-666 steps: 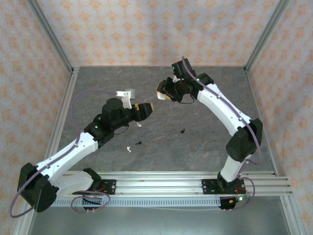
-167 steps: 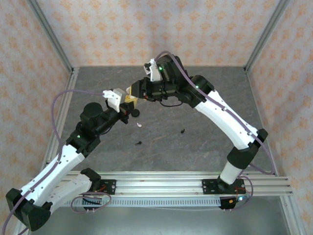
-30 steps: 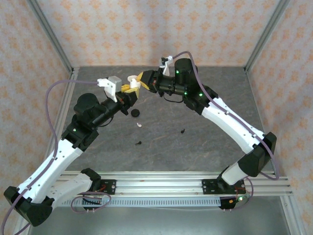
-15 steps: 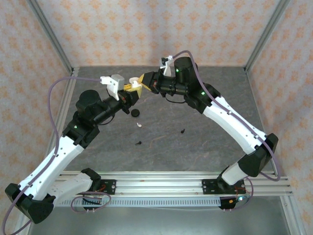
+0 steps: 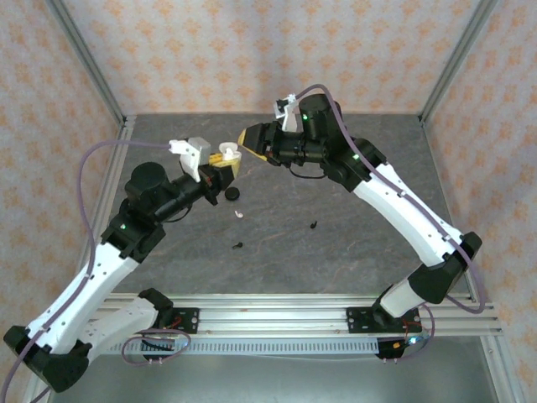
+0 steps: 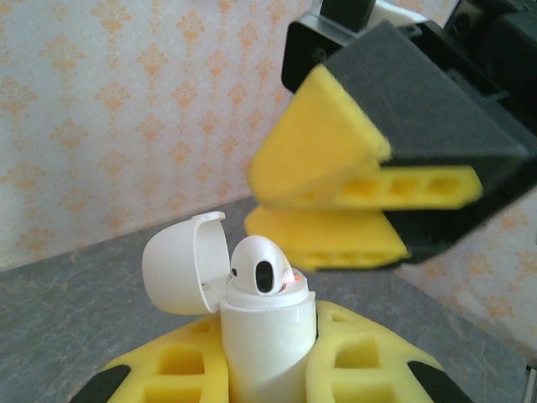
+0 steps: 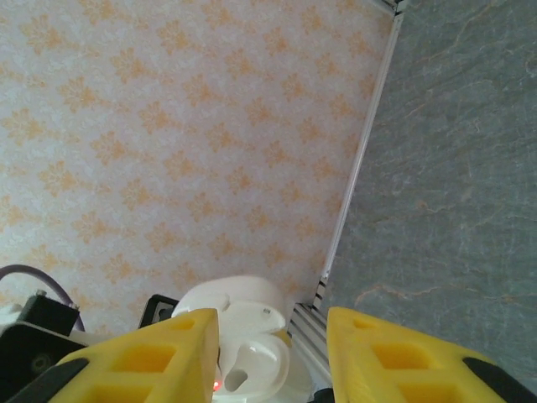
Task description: Insert wireless bluetooth earbuds into charging case
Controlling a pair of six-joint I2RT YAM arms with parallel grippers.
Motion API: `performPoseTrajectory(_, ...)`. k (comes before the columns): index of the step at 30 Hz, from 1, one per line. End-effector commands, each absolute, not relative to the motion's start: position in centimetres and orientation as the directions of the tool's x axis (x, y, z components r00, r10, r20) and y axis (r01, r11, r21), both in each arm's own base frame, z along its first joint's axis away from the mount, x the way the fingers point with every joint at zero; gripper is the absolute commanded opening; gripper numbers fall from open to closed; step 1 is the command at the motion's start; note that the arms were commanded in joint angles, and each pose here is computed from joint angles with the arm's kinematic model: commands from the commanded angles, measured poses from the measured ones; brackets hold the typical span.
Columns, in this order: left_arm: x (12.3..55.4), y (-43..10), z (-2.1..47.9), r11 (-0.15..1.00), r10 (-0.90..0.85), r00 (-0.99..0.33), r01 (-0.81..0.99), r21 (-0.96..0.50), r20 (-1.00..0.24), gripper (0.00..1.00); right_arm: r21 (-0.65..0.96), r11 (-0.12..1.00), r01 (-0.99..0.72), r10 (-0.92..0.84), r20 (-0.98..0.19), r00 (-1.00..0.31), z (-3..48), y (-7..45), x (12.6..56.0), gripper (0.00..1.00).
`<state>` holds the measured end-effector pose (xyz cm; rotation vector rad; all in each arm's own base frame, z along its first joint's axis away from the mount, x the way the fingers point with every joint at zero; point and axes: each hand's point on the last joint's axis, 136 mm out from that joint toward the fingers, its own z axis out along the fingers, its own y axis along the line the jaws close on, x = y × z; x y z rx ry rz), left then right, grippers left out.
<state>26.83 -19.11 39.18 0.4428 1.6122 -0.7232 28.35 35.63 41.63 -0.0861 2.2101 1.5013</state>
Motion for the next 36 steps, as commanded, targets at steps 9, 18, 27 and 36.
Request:
performPoseTrajectory(9,21.8,-14.3,35.8,0.806,-0.027,-0.113,0.586,-0.089,-0.993,0.00,0.738,0.621,-0.266,0.083,-0.399,-0.913,34.1,35.0,30.1,0.39)
performPoseTrajectory(18,19.5,-12.2,33.6,0.835,-0.021,-0.143,0.542,-0.096,-0.990,0.00,0.382,0.859,-0.341,-0.239,-0.290,-0.927,20.4,36.1,30.2,0.38)
performPoseTrajectory(27,18.9,-11.2,31.6,0.854,-0.027,-0.184,0.506,-0.118,-0.983,0.00,0.343,0.856,-0.386,-0.360,-0.138,-0.922,11.8,39.8,28.7,0.29)
performPoseTrajectory(36,19.3,-11.5,30.7,0.849,-0.054,-0.201,0.506,-0.151,-0.978,0.00,0.408,0.840,-0.358,-0.377,-0.036,-0.926,6.9,42.2,27.0,0.24)
